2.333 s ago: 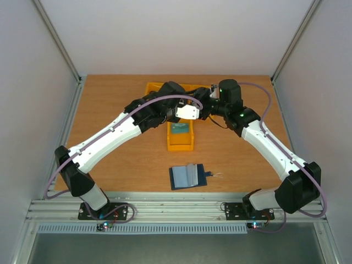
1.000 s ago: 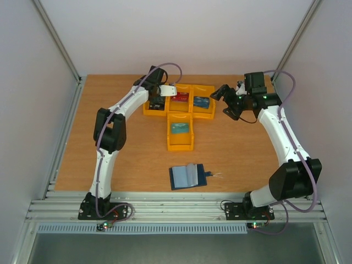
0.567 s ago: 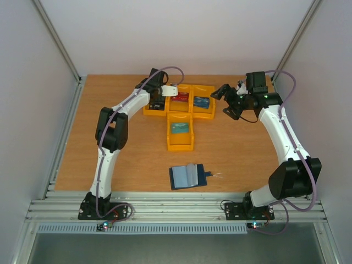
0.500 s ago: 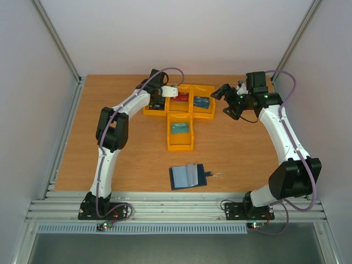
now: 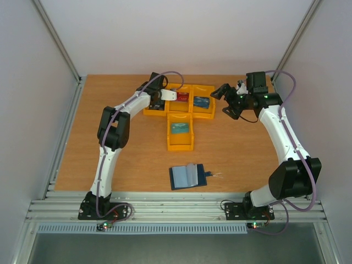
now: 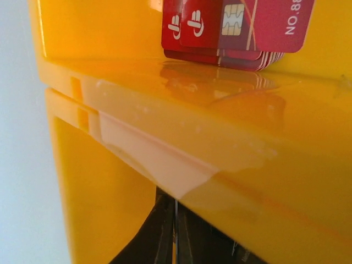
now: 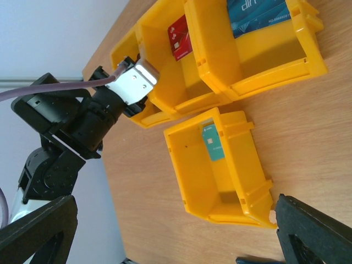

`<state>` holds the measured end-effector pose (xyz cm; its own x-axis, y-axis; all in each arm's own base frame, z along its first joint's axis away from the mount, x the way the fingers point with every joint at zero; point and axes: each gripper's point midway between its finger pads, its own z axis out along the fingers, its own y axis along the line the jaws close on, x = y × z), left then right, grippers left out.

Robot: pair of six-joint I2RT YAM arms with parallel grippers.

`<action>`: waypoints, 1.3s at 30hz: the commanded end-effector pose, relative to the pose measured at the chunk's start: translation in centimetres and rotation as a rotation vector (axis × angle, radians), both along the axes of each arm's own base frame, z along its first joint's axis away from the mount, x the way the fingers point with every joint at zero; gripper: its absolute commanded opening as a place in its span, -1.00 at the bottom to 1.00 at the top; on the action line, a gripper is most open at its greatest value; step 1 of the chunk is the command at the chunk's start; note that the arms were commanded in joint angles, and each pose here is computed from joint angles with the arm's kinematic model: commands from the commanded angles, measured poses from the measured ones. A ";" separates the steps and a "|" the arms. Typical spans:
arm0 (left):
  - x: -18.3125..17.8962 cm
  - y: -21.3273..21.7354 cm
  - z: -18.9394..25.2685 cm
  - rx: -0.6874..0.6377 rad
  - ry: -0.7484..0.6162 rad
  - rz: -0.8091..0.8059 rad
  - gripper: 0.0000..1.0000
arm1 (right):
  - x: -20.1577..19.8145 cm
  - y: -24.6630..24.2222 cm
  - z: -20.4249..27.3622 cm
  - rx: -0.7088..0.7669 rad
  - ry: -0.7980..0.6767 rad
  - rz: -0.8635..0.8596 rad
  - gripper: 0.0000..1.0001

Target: Take the credit cards out of the card holder

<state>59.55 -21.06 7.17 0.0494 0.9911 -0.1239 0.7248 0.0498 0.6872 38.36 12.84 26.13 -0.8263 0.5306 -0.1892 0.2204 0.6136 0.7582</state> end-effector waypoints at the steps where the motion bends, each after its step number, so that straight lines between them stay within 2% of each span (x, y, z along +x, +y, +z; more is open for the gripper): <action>1: 0.1 0.0 -0.6 0.001 -0.003 -0.017 -0.80 | 0.0 0.1 0.9 0.027 -0.026 0.005 0.97; 8: -0.2 -0.3 1.2 -0.029 -0.008 -0.025 -0.36 | 0.1 0.2 0.8 0.036 -0.024 0.010 0.97; 14: -0.3 -0.4 3.6 -0.056 -0.028 -0.016 0.24 | 0.1 0.3 1.2 0.045 -0.035 0.018 0.97; 23: -1.4 0.2 8.5 -0.094 -0.039 0.024 0.96 | -0.5 0.0 1.9 0.040 -0.055 0.022 0.97; 27: -3.4 0.7 11.6 -0.138 -0.016 0.052 0.99 | -0.9 -0.2 2.8 0.032 -0.084 0.025 0.97; 31: -5.8 1.3 16.0 -0.274 0.005 0.154 0.99 | -1.2 -0.8 4.2 -0.004 -0.165 0.036 0.97; 34: -7.1 2.7 19.3 -0.457 0.018 0.316 0.99 | -1.3 -2.3 5.8 -0.110 -0.303 0.011 0.97; 39: -8.7 8.0 23.9 -0.786 0.034 0.625 0.99 | -1.9 -6.0 8.6 -0.389 -0.599 -0.074 0.97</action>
